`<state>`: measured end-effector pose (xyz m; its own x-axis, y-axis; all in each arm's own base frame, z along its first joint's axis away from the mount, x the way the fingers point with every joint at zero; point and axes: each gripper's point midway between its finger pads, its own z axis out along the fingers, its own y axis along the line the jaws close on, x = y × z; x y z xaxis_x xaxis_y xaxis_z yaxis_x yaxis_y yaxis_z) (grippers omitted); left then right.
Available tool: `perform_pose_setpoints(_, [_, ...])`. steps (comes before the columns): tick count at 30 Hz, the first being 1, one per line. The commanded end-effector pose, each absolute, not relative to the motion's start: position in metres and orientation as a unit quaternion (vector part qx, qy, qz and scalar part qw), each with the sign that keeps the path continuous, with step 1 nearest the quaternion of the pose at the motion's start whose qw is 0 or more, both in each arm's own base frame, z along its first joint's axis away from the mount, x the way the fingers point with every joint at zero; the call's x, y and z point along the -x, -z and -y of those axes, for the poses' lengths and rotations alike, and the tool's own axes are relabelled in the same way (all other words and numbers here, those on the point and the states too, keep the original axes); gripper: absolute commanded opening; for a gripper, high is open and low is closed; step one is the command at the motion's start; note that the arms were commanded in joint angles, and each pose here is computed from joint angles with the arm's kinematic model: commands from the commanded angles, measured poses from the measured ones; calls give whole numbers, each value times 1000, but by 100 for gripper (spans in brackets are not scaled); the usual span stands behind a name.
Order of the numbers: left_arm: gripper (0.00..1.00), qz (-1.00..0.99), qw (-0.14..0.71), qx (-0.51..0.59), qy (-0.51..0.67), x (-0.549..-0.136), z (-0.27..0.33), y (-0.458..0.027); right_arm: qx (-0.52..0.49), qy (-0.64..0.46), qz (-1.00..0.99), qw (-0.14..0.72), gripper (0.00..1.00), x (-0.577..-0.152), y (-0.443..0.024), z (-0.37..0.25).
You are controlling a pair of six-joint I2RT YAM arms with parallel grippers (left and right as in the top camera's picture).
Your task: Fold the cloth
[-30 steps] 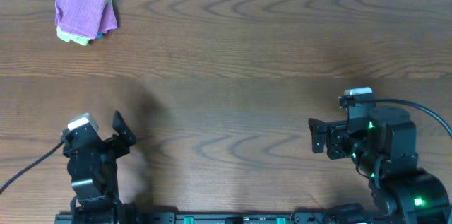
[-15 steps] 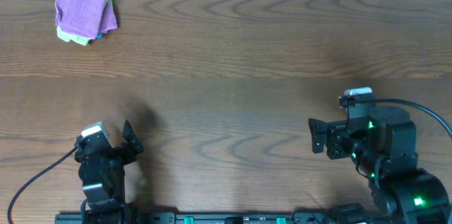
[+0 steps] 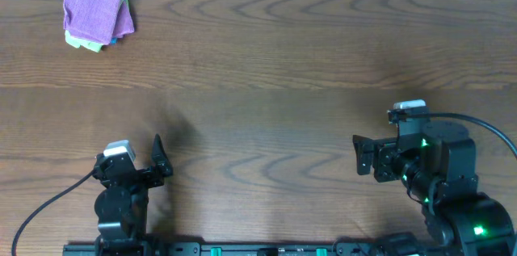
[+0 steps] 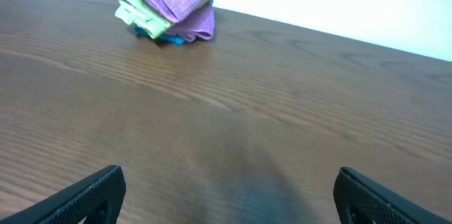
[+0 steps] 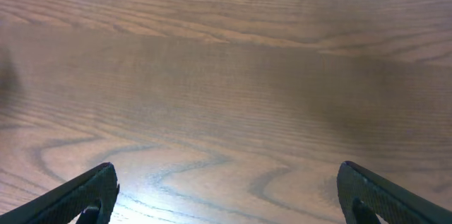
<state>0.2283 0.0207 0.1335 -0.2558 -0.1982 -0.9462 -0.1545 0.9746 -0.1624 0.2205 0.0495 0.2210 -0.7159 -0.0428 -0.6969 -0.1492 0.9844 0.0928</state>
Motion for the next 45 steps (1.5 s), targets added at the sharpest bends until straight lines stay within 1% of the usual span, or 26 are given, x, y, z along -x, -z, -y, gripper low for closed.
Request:
perform_pose_setpoints(1, [96,-800,592,99,16,-228,-18,-123,48,-73,-923,374,99,-220,-222,-50])
perform_pose_setpoints(21, [95,-800,591,99,15,-228,-18,-123,52,-67,-922,377,99,-220,-223,-48])
perform_pose_setpoints(24, [95,-800,591,99,15,-228,-18,-123,73,-4,-914,399,99,-222,-229,-30])
perform_pose_setpoints(27, [95,-800,591,99,15,-228,-18,-123,72,39,-888,452,99,-227,-241,-14])
perform_pose_setpoints(29, [96,-800,592,99,15,-228,-18,-123,66,63,-871,483,99,-227,-239,-3])
perform_pose_setpoints(33, [96,-800,591,99,15,-228,-18,-123,46,84,-851,517,99,-220,-205,9])
perform_pose_setpoints(38, [95,-800,591,99,15,-228,-18,-123,44,84,-857,507,99,-214,-153,10])
perform_pose_setpoints(41, [95,-800,592,99,15,-228,-18,-123,46,83,-858,505,99,-212,-133,10])
perform_pose_setpoints(45, [96,-800,592,99,15,-228,-18,-123,43,83,-850,518,99,-210,-118,10])
